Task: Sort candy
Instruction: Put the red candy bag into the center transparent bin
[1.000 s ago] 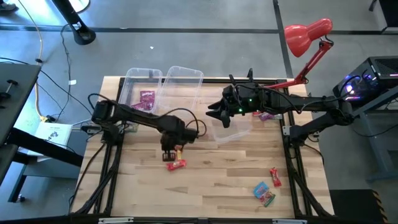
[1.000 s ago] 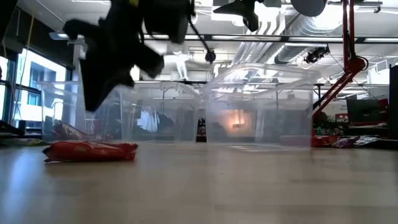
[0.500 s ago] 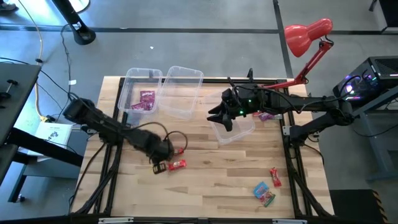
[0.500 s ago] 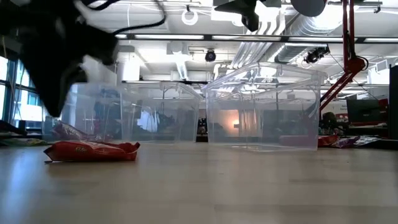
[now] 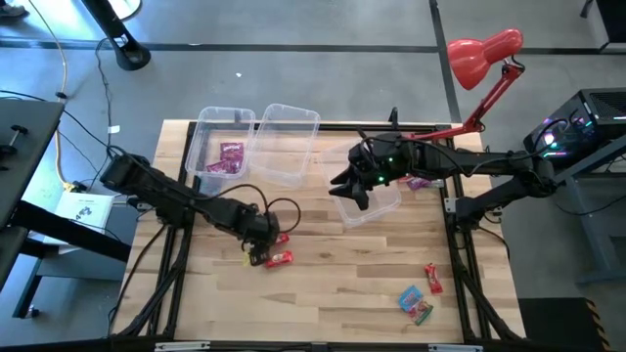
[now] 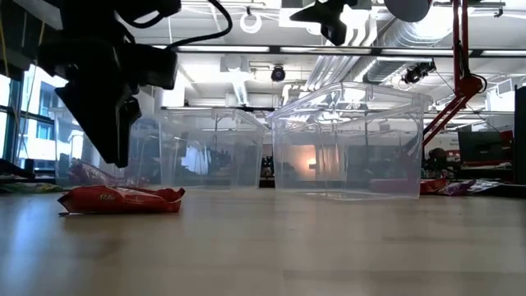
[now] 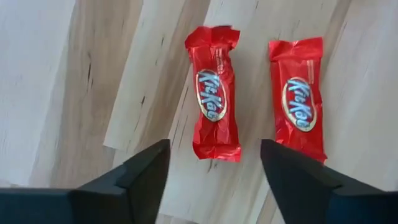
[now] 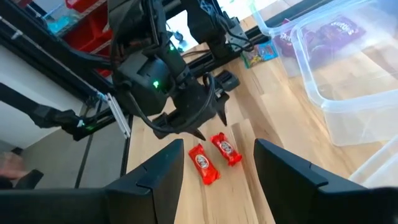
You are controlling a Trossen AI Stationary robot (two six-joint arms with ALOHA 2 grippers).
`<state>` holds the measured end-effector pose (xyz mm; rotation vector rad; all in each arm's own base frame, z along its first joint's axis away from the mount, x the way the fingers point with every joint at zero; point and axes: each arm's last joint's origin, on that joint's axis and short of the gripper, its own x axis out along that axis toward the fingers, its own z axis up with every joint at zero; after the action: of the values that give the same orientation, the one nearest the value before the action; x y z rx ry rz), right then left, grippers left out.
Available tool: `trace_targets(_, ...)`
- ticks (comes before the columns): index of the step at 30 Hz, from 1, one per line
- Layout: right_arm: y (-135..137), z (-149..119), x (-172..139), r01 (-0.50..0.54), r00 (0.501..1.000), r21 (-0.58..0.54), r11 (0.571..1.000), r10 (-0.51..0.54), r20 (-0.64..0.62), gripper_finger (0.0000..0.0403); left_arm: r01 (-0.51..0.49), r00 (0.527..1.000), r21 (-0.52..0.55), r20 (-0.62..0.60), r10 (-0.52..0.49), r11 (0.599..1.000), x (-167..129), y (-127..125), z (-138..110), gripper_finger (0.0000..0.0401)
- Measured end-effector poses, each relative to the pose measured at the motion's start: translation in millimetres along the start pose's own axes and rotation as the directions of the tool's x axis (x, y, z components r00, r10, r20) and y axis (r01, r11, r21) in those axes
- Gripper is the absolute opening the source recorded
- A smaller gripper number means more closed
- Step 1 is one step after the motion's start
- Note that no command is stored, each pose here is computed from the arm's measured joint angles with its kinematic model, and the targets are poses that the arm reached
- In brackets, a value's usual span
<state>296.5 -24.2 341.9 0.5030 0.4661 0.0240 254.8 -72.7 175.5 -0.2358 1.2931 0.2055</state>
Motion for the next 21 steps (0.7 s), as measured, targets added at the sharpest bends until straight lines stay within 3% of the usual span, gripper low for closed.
trace_targets(6, -0.7, -1.4, 0.0, 0.008, 1.0, -0.031, 0.999, -0.008, -0.013, 0.019, -0.012, 1.0, -0.011, 0.011, 0.012, 1.0, 18.6, -0.5, 1.1, 0.0287)
trace_targets(10, -1.1, -1.6, 0.0, 0.017, 1.0, -0.042, 0.999, -0.018, -0.013, 0.019, -0.014, 1.0, -0.043, -0.007, 0.013, 0.999, 41.6, -2.9, 4.9, 0.0292)
trace_targets(15, -1.7, -2.9, -0.1, 0.023, 0.999, -0.045, 0.999, -0.024, -0.027, 0.019, -0.102, 0.994, -0.081, -0.054, 0.098, 0.992, 58.8, -2.5, 2.4, 0.0286)
trace_targets(18, -2.1, -3.7, -0.1, 0.027, 0.999, -0.039, 0.999, -0.028, -0.035, 0.019, -0.136, 0.989, -0.082, -0.075, 0.13, 0.987, 54.9, -1.5, 2.5, 0.0241)
trace_targets(21, -2.3, -4.2, -0.1, 0.029, 0.999, -0.041, 0.999, -0.031, -0.039, 0.019, -0.166, 0.985, -0.082, -0.063, 0.162, 0.983, 37.1, 2.9, 3.1, 0.0142)
